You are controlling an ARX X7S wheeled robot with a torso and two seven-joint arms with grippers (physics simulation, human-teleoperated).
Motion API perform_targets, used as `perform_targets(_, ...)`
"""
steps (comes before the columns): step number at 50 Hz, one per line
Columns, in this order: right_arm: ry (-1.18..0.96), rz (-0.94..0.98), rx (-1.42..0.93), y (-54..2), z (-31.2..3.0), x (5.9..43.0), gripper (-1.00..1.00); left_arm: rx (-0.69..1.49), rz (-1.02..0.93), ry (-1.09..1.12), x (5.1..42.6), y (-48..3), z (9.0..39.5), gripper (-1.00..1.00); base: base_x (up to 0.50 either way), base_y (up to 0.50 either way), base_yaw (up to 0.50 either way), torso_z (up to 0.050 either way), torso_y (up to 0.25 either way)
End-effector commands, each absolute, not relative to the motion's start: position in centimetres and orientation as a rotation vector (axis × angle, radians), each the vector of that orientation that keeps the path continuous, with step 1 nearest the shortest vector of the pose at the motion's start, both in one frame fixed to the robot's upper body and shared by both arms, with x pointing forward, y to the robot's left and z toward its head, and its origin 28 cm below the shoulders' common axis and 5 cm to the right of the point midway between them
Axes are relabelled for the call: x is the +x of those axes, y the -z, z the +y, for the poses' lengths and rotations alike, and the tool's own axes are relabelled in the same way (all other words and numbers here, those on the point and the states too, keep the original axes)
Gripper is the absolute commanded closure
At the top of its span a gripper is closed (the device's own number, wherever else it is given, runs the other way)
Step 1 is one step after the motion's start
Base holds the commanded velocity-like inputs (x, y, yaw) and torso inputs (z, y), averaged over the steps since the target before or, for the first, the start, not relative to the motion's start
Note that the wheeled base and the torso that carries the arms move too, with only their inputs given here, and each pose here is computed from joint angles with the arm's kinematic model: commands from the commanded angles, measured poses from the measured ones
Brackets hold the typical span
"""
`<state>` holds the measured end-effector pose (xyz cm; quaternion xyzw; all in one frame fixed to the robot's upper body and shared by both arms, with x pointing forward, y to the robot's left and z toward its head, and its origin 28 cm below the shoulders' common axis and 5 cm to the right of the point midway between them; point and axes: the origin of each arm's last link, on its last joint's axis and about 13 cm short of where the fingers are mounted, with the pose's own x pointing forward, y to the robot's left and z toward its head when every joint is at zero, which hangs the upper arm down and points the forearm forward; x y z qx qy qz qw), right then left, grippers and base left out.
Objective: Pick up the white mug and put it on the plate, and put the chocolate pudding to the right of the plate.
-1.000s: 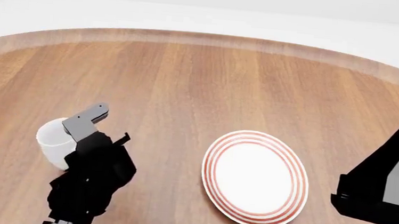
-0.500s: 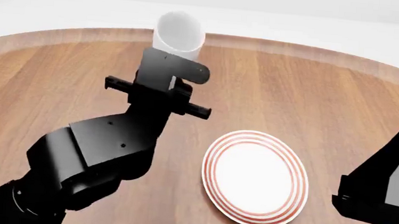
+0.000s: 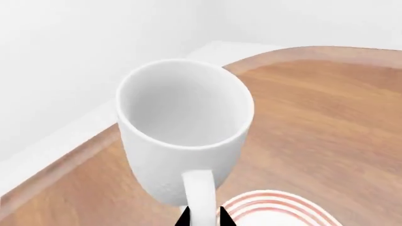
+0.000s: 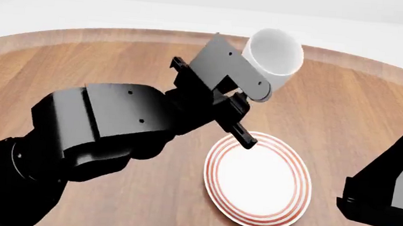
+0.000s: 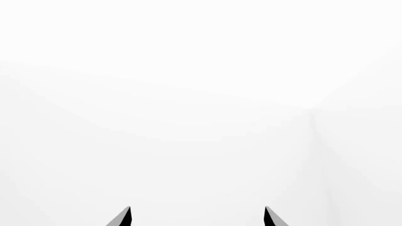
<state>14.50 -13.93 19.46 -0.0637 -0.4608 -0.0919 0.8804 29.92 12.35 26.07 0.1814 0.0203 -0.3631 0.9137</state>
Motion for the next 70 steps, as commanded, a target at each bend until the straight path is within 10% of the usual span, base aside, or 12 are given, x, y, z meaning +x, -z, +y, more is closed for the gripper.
perform_targets(1,0.206,-0.974,-0.152,-19.6,-14.2,14.4,-1.00,0.328,0.100,0.892,31.8,-29.1,11.1,1.00,0.00,0.00,0.00,0.000,0.000)
perform_targets(70,0.204,-0.959,-0.128,-18.8,-14.3,14.3,-1.00,0.015,0.497,0.897,36.9,-16.8,7.6,1.00,0.00,0.00,0.00,0.000,0.000)
